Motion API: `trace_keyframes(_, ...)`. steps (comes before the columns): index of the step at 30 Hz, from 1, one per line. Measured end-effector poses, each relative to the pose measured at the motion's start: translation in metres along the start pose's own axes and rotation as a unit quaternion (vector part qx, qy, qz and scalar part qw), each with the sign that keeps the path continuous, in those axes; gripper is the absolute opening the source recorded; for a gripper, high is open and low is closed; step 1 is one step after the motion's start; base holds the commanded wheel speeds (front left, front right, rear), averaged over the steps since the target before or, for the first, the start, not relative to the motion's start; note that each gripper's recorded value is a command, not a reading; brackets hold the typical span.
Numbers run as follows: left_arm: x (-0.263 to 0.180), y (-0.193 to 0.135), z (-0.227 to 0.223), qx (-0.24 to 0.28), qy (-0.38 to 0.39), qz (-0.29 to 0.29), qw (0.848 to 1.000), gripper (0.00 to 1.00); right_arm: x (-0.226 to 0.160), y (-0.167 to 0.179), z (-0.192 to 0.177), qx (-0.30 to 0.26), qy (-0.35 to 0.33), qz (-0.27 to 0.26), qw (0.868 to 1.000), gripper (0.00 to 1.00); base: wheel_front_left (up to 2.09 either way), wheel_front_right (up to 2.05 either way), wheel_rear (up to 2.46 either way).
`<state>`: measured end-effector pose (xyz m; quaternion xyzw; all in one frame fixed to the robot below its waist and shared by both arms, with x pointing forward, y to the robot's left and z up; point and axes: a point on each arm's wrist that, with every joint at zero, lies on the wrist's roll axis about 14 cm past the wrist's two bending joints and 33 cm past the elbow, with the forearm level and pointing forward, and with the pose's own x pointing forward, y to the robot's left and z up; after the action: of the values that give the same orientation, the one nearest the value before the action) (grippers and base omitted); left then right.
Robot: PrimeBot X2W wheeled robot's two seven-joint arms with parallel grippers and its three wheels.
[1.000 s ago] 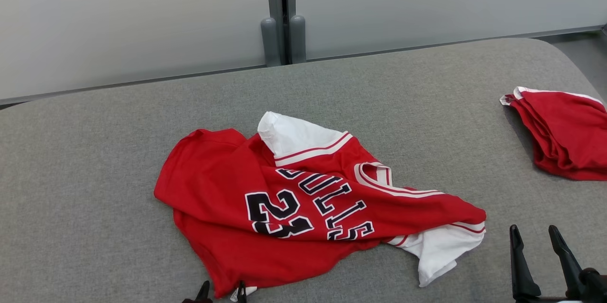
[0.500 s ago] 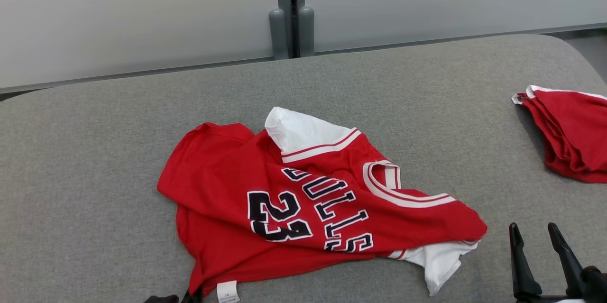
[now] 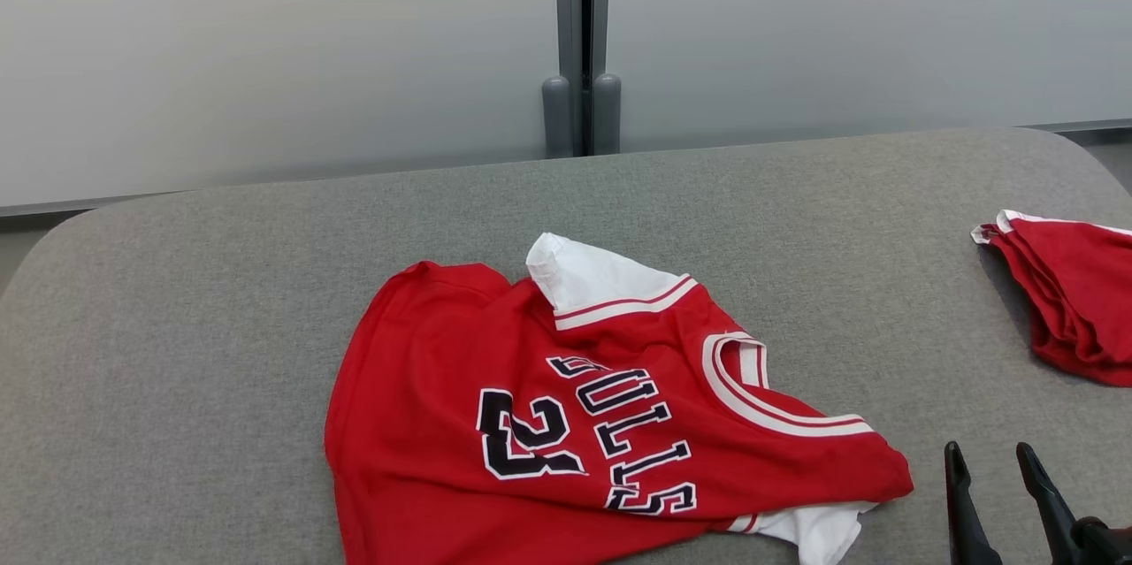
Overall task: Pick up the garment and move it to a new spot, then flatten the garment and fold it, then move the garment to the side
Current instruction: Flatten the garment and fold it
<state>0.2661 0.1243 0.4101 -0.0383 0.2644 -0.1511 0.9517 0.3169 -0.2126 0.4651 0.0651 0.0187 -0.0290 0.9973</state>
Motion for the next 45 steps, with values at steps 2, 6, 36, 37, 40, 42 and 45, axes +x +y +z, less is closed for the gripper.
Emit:
trace_keyframes(2,-0.004,0.002,-0.005,-0.001,0.01,-0.001,1.0,0.0,0.0,0.002,0.001,0.0,-0.002,0.003,1.0,1.0,0.0,0.0,0.0)
trace_keyframes(6,-0.005,0.004,-0.019,-0.021,0.022,-0.001,1.0,0.53,-0.001,0.003,0.001,0.0,-0.002,0.004,1.0,1.0,0.0,0.0,0.0)
trace_keyframes(36,0.129,-0.16,0.084,0.104,0.031,-0.208,0.972,1.0,-0.006,-0.043,0.0,0.016,0.002,-0.081,0.997,1.0,0.0,0.0,0.0)
trace_keyframes(37,0.138,-0.162,0.083,0.116,0.039,-0.206,0.971,1.0,-0.007,-0.047,0.0,0.018,0.004,-0.088,0.996,1.0,0.0,0.0,0.0)
trace_keyframes(40,0.158,-0.162,0.065,0.151,0.081,-0.204,0.964,1.0,-0.014,-0.056,-0.005,0.019,0.014,-0.107,0.994,1.0,0.0,0.0,0.0)
trace_keyframes(42,0.165,-0.164,0.049,0.168,0.111,-0.21,0.957,1.0,-0.019,-0.063,-0.008,0.016,0.019,-0.121,0.992,1.0,0.0,0.0,0.0)
trace_keyframes(45,0.17,-0.17,0.033,0.182,0.142,-0.229,0.946,0.0,-0.023,-0.072,-0.008,0.013,0.022,-0.136,0.99,1.0,0.0,0.0,0.0)
